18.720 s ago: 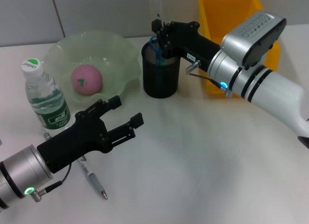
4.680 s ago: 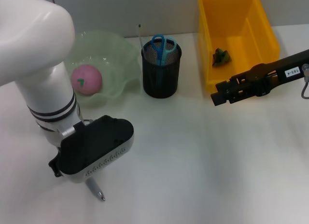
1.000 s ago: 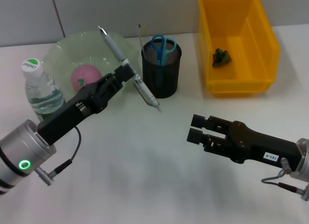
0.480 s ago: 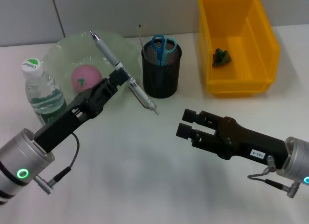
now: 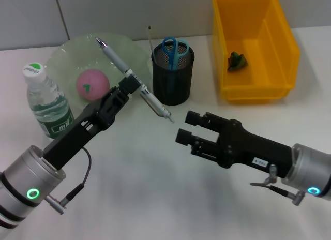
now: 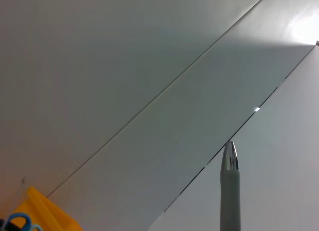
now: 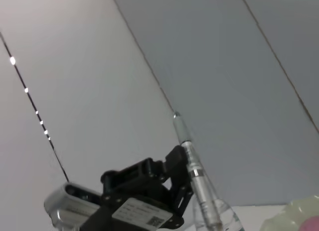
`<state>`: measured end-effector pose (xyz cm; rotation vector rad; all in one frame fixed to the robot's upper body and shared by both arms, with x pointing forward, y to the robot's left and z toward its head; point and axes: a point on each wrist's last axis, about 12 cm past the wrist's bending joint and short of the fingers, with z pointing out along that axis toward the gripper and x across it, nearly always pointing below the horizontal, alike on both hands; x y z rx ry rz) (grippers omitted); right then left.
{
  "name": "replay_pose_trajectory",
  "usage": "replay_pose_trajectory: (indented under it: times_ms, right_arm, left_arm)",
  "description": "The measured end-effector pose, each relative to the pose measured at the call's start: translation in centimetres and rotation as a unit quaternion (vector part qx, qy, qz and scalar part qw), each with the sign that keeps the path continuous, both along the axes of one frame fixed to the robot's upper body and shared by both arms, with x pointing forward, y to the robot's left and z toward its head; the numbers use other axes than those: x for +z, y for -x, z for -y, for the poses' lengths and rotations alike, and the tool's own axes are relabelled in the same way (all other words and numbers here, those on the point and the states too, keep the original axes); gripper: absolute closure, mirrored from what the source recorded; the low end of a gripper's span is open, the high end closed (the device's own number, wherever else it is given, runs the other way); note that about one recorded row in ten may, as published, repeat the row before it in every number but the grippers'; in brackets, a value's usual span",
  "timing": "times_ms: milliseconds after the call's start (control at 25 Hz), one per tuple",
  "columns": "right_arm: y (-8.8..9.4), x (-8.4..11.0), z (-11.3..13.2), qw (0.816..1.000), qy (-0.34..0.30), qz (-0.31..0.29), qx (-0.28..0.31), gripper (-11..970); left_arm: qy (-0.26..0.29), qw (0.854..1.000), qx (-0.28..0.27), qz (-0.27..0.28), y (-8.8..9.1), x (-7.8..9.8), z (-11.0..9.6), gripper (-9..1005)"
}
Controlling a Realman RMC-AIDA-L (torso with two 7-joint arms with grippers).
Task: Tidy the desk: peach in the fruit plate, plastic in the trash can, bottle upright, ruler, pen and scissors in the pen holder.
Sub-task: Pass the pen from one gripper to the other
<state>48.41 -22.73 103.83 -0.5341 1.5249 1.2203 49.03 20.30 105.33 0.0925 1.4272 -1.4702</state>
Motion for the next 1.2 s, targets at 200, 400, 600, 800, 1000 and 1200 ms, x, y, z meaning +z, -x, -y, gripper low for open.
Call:
replay_pose_trajectory:
  times_ms: [200, 400, 600, 800, 1000, 1200]
  right_arm:
    - [-0.2, -0.2, -1.3, 0.998, 0.026, 0.054, -0.008, 283]
    - [-0.3, -0.2, -1.9, 0.996, 0.027, 0.083, -0.030, 283]
    - [-0.3, -0.2, -2.5, 0.990, 0.036, 0.122, -0.058, 284]
    - [-0.5, 0.1, -3.4, 0.985, 0.044, 0.157, -0.061, 284]
    - [-0.8, 0.3, -3.6, 0.984, 0.043, 0.162, -0.057, 284]
    - [-1.0, 0.4, -3.9, 0.983, 0.043, 0.168, -0.053, 284]
  left_arm:
    - [0.003, 1.000, 0.008, -0.005, 0.1, -0.1, 0.5, 865]
    - [0.013, 0.999, 0.029, -0.014, 0.1, -0.3, 0.4, 865]
    - [0.017, 0.999, 0.034, -0.019, 0.1, -0.3, 0.5, 865]
    - [0.022, 0.999, 0.035, -0.024, -0.1, -0.3, 0.6, 865]
    - [0.028, 0.999, 0.036, -0.027, -0.2, -0.2, 0.7, 864]
    - [0.030, 0.999, 0.030, -0.030, -0.3, -0.1, 0.7, 864]
